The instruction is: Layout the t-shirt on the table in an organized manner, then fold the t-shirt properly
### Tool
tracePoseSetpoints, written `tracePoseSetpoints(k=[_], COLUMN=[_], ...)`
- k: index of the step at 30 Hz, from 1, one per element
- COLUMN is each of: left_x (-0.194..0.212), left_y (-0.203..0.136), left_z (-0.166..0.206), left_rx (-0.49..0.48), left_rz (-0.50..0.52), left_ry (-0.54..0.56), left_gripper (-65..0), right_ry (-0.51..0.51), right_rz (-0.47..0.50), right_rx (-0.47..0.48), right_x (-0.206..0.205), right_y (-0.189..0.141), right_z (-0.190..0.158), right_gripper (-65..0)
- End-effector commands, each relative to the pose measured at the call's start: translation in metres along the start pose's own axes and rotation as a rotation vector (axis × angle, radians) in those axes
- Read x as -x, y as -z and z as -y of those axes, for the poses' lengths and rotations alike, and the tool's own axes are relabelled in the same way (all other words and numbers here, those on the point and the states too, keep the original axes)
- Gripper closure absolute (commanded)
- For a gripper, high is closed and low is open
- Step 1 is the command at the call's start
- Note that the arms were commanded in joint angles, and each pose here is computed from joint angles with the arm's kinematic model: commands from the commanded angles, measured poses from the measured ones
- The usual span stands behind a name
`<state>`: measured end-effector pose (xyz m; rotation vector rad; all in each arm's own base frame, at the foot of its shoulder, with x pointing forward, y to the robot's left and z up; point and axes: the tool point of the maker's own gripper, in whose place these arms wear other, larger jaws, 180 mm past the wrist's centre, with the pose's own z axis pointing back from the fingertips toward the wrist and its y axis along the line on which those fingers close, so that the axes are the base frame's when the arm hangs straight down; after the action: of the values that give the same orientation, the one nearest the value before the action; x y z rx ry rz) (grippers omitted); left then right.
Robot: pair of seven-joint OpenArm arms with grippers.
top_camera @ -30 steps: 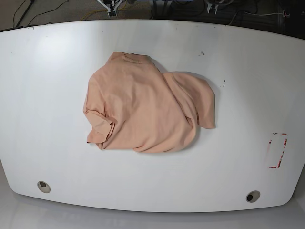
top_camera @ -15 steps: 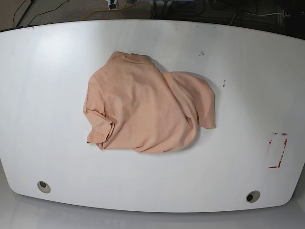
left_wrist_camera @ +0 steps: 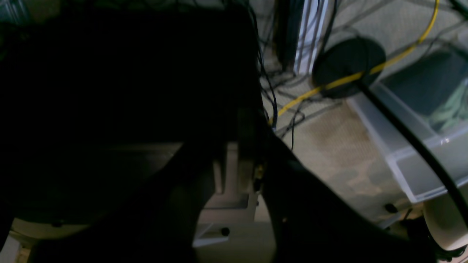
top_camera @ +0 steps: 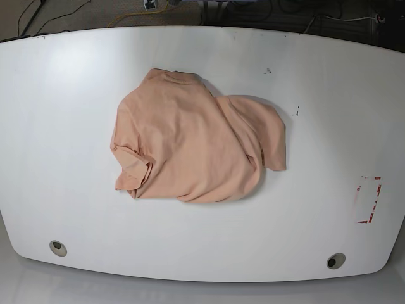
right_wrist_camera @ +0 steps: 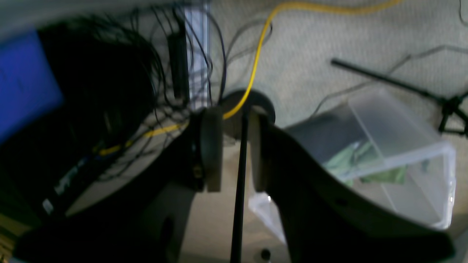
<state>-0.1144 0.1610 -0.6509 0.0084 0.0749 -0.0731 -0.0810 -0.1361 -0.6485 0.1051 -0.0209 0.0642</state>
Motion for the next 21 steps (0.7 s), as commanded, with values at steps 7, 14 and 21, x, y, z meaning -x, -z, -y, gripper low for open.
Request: tracePoseSetpoints(k=[7, 14, 21], left_x=[-0.02, -0.02, -0.02], left_y=[-0.001, -0.001, -0.001], left_z=[0.001, 0.001, 0.001], left_rx=[0.0, 0.0, 0.0], left_rz=[0.068, 0.068, 0.07], left_ry=[0.009, 0.009, 0.009], left_gripper=[-4.0, -4.0, -4.0], right_ry=[-0.006, -0.006, -0.007], right_rz=[0.088, 0.089, 0.092], right_rx=[0.008, 0.008, 0.009], right_x=[-0.043, -0.044, -0.045], right_y=[0.003, 0.003, 0.003], right_z=[0.002, 0.002, 0.003], right_gripper=[-12.5, -12.4, -12.4])
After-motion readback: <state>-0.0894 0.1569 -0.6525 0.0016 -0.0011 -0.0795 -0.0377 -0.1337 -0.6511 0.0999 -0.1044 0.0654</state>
